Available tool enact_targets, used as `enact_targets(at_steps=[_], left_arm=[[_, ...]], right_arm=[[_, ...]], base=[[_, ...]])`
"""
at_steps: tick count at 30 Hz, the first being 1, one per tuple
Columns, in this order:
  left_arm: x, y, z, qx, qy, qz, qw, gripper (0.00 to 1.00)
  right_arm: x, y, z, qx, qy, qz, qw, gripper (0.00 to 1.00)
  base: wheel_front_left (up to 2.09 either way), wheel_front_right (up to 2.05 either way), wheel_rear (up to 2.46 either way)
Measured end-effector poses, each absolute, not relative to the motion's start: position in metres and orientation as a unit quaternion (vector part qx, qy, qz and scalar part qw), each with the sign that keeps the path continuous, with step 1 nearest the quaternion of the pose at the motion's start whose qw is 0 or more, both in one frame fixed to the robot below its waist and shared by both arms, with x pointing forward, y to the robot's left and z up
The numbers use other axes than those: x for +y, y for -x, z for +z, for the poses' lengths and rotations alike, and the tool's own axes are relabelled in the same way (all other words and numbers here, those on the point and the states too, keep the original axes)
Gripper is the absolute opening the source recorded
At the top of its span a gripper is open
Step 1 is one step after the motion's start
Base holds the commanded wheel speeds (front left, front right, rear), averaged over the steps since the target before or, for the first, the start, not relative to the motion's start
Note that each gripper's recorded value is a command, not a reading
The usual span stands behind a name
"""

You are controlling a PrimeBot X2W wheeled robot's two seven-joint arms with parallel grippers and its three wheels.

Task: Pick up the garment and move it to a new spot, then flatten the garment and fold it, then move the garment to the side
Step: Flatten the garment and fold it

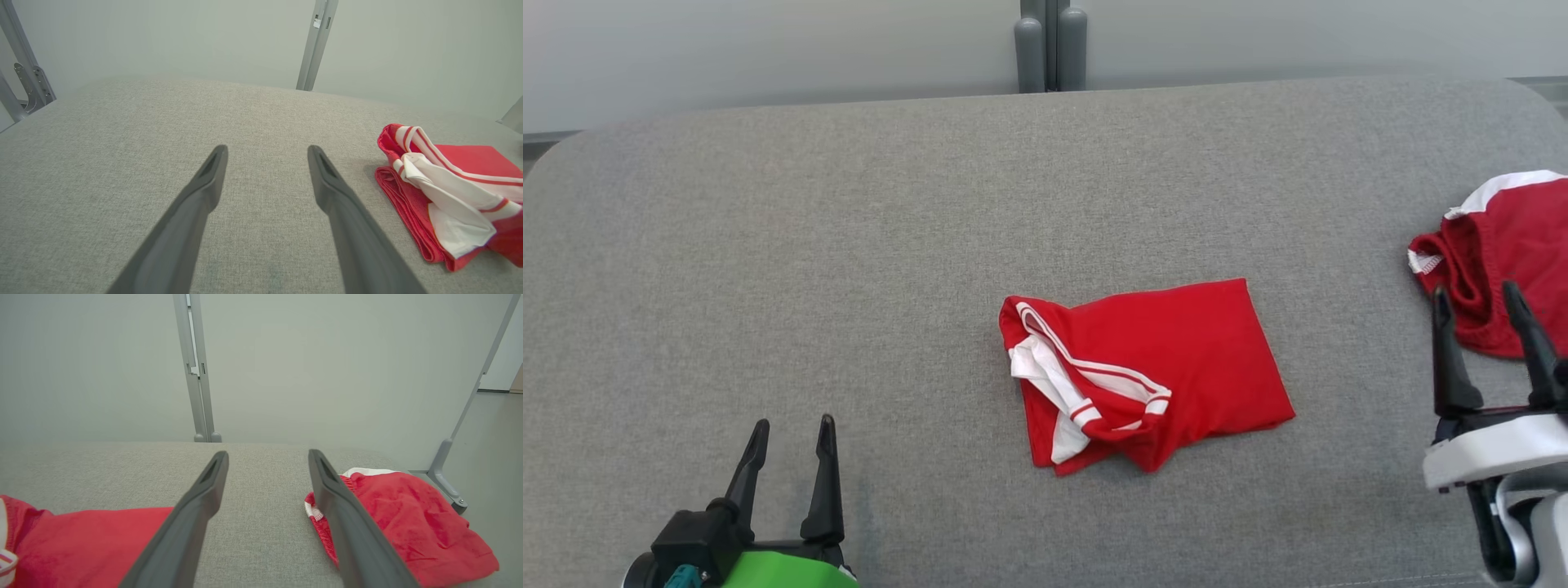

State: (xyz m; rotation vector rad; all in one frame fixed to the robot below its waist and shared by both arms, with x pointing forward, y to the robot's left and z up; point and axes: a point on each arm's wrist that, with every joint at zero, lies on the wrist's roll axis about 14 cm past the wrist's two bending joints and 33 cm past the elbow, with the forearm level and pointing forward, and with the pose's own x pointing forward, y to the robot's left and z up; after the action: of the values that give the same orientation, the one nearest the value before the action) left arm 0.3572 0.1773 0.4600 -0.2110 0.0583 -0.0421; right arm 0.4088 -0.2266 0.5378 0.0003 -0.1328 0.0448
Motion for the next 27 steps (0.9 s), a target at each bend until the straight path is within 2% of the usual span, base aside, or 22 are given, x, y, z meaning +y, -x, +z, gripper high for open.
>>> enact_targets(at_steps=[1, 2, 9, 15, 23, 27], left_arm=[[0.176, -0.357, 0.461, 0.028, 0.105, -0.023, 0.994, 1.00], [0.175, -0.357, 0.461, 0.027, 0.104, -0.025, 0.994, 1.00], [0.161, -0.364, 0.457, 0.035, 0.105, -0.045, 0.993, 1.00], [0.157, -0.381, 0.452, 0.039, 0.103, -0.050, 0.993, 1.00], [0.173, -0.383, 0.436, 0.062, 0.097, -0.026, 0.993, 1.00], [0.178, -0.383, 0.433, 0.066, 0.095, -0.017, 0.993, 1.00]], right_arm=[[-0.225, -0.407, 0.531, -0.060, -0.003, 0.023, 0.998, 0.56], [-0.220, -0.406, 0.523, -0.050, -0.006, 0.030, 0.998, 0.02], [-0.157, -0.426, 0.474, 0.016, 0.001, 0.115, 0.993, 0.00], [-0.096, -0.460, 0.466, 0.017, 0.023, 0.184, 0.983, 0.00], [-0.028, -0.449, 0.432, 0.051, 0.031, 0.272, 0.960, 0.00], [-0.004, -0.430, 0.414, 0.076, 0.021, 0.306, 0.949, 0.00]], base=[[0.00, 0.00, 0.00], [0.00, 0.00, 0.00], [0.00, 0.00, 0.00], [0.00, 0.00, 0.00], [0.00, 0.00, 0.00], [0.00, 0.00, 0.00]])
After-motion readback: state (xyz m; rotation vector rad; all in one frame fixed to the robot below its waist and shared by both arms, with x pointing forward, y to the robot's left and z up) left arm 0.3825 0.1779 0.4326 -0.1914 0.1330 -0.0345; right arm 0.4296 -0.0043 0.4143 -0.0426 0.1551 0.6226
